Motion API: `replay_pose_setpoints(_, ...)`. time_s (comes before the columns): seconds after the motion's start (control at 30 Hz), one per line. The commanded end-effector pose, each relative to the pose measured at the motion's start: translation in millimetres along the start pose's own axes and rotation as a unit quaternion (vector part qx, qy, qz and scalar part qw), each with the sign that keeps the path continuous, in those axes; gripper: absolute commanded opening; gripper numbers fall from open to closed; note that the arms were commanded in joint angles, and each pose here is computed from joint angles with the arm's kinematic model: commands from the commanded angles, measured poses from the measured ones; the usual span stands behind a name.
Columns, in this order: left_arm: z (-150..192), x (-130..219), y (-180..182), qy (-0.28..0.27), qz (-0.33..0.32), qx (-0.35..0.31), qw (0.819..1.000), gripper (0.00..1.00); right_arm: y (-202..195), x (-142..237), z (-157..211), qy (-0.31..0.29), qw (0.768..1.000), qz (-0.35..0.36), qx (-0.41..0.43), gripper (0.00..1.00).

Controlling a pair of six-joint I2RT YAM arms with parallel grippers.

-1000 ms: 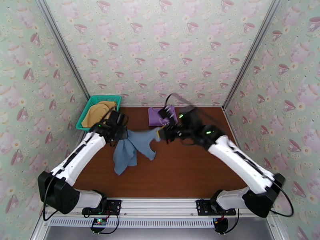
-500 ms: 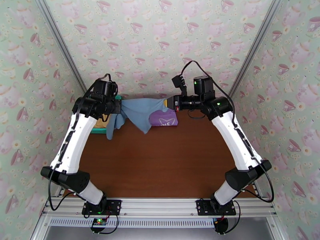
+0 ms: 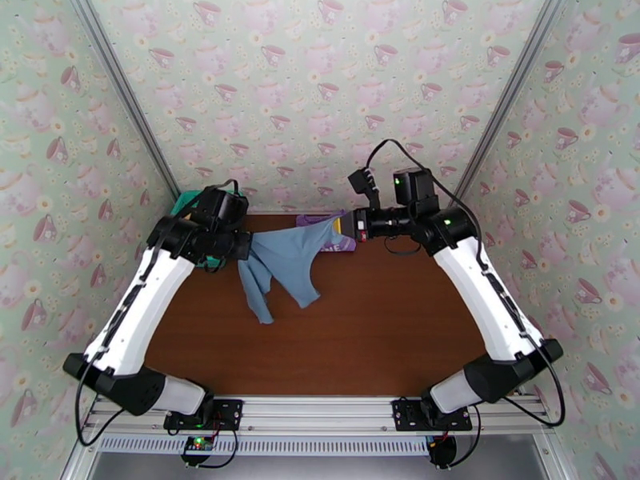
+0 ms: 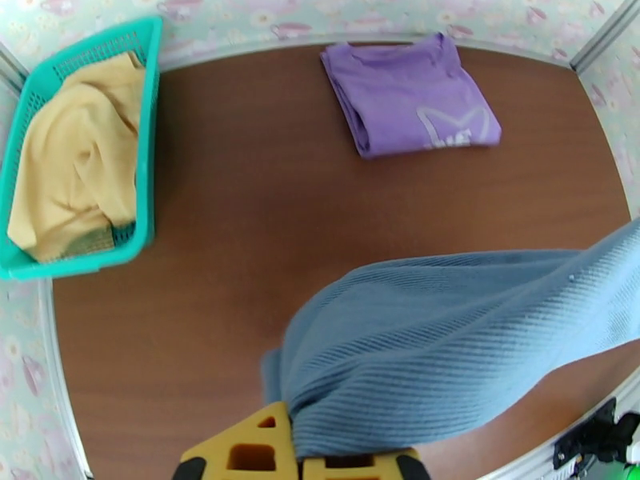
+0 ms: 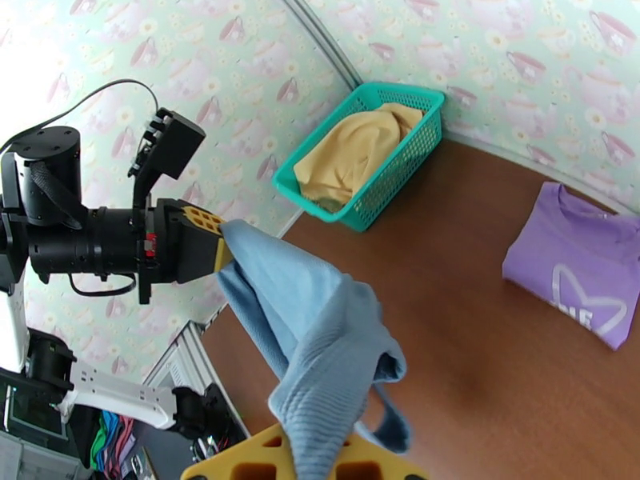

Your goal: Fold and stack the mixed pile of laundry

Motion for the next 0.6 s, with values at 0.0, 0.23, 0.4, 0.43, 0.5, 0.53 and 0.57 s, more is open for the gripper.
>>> replay_pose_setpoints(0.0, 27, 16, -5, 0.029, 0.032, 0.015, 0.999, 0.00, 19, 21, 14, 0.004, 1.000, 0.002, 0.016, 0.00)
replay_pose_setpoints(0.23, 54, -62, -40, 0.135, 0.054, -0.015, 0.989, 0.00, -48, 6, 67, 0.052, 0.992, 0.115, -0.029, 0.00)
replay_pose_setpoints(0.4, 66, -149, -71, 0.240, 0.051, -0.079, 0.966, 0.00, -112, -10, 99, 0.062, 0.979, 0.174, -0.084, 0.00)
replay_pose_setpoints(0.43, 67, -162, -76, 0.257, 0.044, -0.089, 0.961, 0.00, -121, -13, 103, 0.064, 0.977, 0.179, -0.092, 0.00)
replay_pose_setpoints(0.5, 64, -172, -88, 0.270, 0.039, -0.108, 0.956, 0.00, -129, -15, 107, 0.070, 0.976, 0.185, -0.096, 0.00)
replay_pose_setpoints(0.53, 62, -170, -96, 0.266, 0.040, -0.122, 0.955, 0.00, -130, -15, 106, 0.071, 0.976, 0.185, -0.094, 0.00)
replay_pose_setpoints(0.57, 58, -166, -103, 0.256, 0.043, -0.134, 0.956, 0.00, -128, -14, 106, 0.071, 0.976, 0.184, -0.091, 0.00)
Point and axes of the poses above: each hand's point on the last joint's axis, 136 mm out from that joint toward the fingers, its own x axis back along the fingers, its own y axis along the line the jaws close on, z = x × y, the point moved 2 cm from there along x, back along the fingers, and after that the axes turned 13 degrees about x, right-handed, at the moved point
